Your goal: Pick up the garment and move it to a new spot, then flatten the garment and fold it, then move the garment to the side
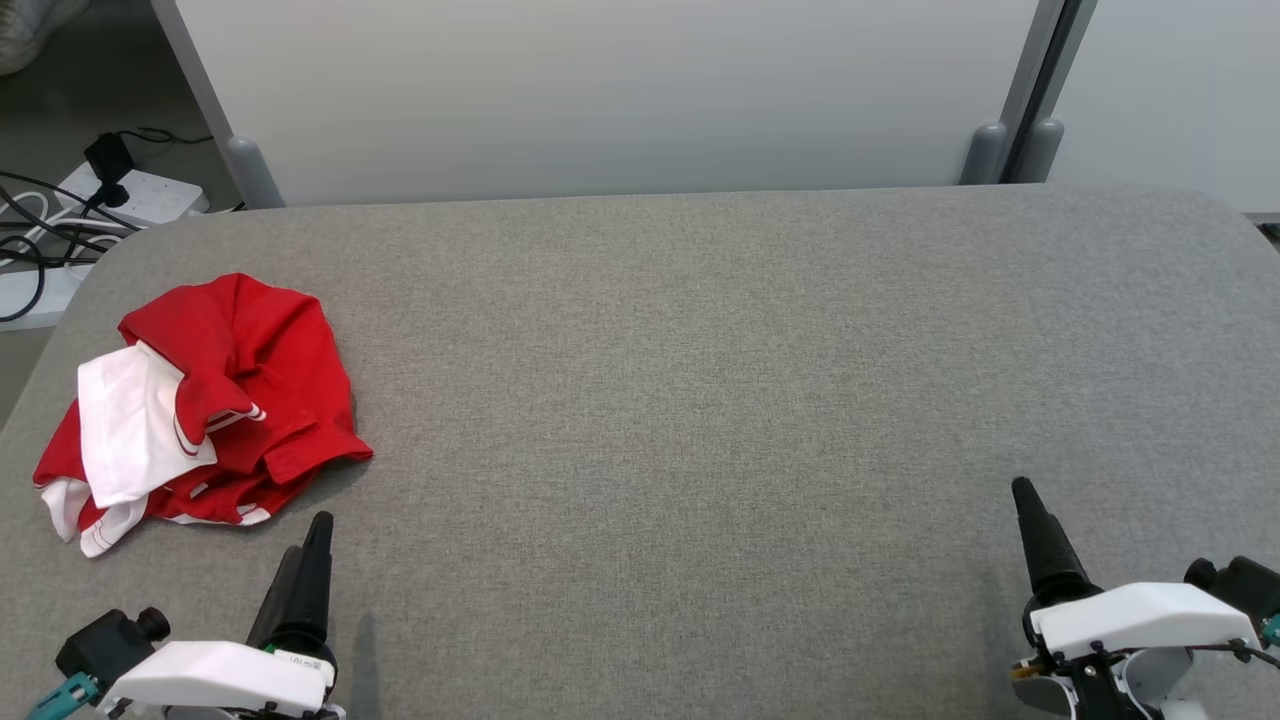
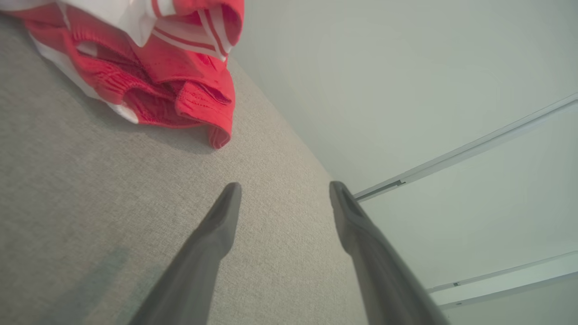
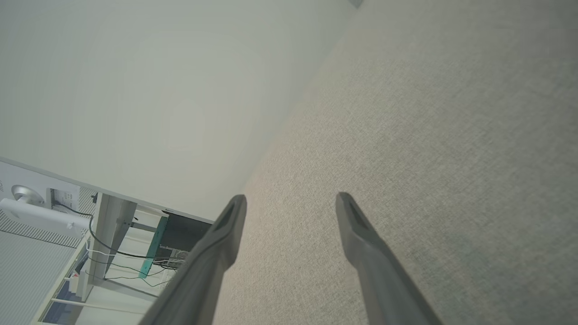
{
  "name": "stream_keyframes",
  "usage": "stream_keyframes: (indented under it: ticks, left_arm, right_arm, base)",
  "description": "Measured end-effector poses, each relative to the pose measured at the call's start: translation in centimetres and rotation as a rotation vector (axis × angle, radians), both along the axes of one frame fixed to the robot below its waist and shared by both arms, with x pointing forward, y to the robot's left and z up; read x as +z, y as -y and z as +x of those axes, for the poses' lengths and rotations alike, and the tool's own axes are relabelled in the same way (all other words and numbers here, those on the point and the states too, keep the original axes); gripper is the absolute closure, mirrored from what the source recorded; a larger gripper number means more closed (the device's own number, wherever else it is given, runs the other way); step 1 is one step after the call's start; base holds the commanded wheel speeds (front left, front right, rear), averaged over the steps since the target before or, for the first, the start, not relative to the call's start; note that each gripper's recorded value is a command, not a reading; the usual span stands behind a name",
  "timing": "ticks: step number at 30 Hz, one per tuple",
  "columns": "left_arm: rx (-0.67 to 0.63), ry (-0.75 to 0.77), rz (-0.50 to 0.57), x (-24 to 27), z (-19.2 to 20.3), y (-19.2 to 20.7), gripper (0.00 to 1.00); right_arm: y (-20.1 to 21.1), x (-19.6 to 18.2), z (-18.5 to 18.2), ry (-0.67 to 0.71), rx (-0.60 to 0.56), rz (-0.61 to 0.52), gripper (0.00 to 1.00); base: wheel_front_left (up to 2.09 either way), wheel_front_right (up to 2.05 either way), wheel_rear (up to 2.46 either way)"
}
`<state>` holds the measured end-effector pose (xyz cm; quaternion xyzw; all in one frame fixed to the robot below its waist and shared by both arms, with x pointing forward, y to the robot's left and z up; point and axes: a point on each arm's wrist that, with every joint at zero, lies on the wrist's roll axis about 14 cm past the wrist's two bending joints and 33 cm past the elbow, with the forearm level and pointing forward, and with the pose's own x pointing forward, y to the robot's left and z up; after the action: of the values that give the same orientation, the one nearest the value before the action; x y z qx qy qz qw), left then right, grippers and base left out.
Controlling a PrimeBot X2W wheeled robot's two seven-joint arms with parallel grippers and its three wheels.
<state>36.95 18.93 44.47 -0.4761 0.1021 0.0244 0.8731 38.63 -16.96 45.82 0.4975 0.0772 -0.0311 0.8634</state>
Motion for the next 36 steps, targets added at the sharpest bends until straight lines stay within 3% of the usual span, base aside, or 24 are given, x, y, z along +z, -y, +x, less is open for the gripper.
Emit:
stream_keyframes:
  ticks: [36]
  left_arm:
    - [-0.094,0.141,0.441,3.0,2.7,-0.3,0.0]
  right_arm:
    - [-1.1,3.6,2.8,0.145,0.087,-0.448,0.0]
  base:
    - [0.0,0.0,0.0]
